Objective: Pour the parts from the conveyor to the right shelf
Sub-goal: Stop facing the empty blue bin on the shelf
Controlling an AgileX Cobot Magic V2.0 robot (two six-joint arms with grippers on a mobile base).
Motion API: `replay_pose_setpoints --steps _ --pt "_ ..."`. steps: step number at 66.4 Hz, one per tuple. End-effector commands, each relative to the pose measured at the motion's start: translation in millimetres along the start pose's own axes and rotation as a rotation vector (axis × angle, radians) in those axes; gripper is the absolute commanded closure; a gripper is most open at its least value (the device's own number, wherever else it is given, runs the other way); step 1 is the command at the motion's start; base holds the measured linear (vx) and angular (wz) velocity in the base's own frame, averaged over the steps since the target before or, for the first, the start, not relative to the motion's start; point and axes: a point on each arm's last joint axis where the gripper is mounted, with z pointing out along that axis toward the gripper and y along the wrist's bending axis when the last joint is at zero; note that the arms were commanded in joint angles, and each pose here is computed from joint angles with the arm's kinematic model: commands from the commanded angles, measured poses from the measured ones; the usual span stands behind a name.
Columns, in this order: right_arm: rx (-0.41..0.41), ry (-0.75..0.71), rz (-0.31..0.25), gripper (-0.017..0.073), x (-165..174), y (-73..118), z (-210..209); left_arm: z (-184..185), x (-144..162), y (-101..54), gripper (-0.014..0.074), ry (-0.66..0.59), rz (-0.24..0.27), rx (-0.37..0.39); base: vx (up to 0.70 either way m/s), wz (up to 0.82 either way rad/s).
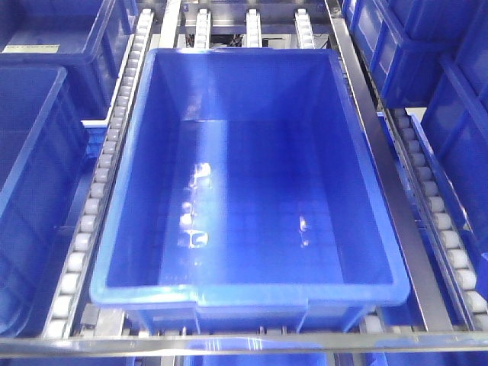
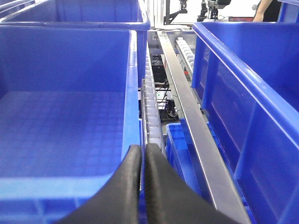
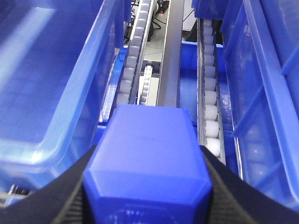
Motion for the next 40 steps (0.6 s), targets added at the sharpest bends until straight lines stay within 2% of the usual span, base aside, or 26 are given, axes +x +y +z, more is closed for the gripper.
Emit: replay_pose_setpoints --steps 1,40 --pt "0.023 -0.089 -0.005 0.0564 -14.0 -2.6 -3.0 0.1 -12.9 -0.2 0.0600 -0.081 -0.017 0.000 0.10 -0.01" --pt "0.023 -0.090 -0.004 0.0564 -14.0 -2.5 -3.0 0.1 -12.9 -0.2 0.0600 -0.081 -0.017 0.000 0.03 0.00"
